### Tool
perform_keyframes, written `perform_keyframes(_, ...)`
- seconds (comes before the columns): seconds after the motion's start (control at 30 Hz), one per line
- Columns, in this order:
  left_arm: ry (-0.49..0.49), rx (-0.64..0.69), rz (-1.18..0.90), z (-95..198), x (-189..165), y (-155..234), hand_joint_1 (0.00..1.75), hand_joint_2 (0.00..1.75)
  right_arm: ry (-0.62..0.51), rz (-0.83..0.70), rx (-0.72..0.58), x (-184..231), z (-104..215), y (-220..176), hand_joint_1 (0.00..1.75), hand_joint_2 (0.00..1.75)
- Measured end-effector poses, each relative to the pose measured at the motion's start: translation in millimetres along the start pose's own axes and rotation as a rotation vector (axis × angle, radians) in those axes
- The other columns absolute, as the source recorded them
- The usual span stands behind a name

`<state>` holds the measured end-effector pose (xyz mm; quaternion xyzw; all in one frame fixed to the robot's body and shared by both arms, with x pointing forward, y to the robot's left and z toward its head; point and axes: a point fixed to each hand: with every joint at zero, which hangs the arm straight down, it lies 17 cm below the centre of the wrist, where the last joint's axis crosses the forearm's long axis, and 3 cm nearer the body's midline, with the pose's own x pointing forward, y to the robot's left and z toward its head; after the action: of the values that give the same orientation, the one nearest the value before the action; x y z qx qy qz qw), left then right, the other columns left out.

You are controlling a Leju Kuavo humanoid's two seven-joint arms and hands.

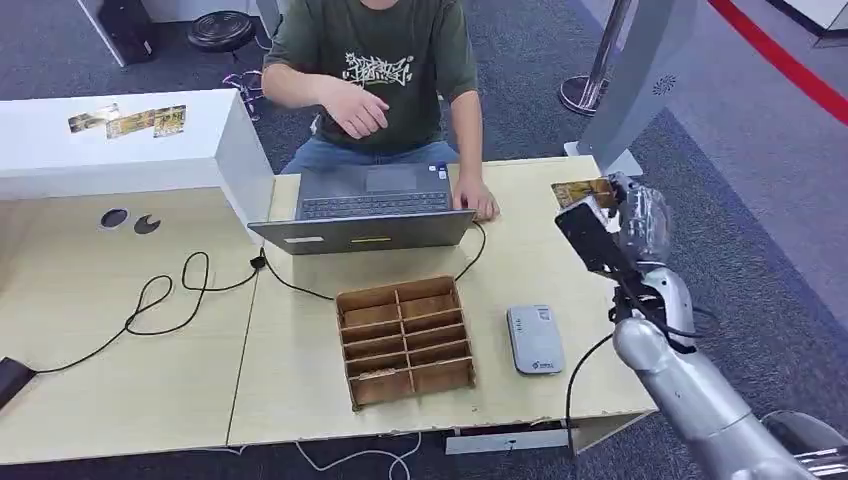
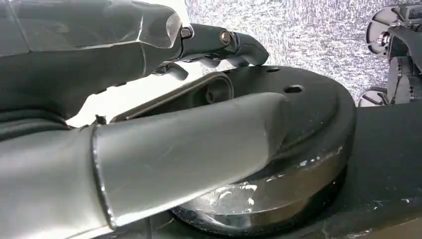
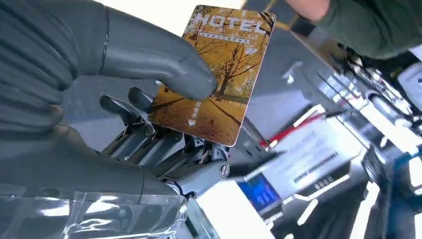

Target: Pass the card to the sensor for recognition and then transmit it.

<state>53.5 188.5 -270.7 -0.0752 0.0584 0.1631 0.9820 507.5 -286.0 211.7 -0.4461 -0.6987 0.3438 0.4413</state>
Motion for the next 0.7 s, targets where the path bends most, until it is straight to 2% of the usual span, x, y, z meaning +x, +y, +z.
perform_keyframes(0.37,0.0,0.004,-0.028,0,0,-1,0.0,0.0,-0.054,0.185,-0.141,30,-16,-19,1.75,1.75)
perform_keyframes(0.53,0.002,0.005,-0.037,0,0,-2,0.0,0.0,-0.112,0.392,-0.306,46,-12,-43,1.75,1.75)
perform_keyframes(0.7,0.003,0.012,-0.078,1,1,-3,0.0,0.0,-0.125,0.47,-0.334,57,-17,-42,1.75,1.75)
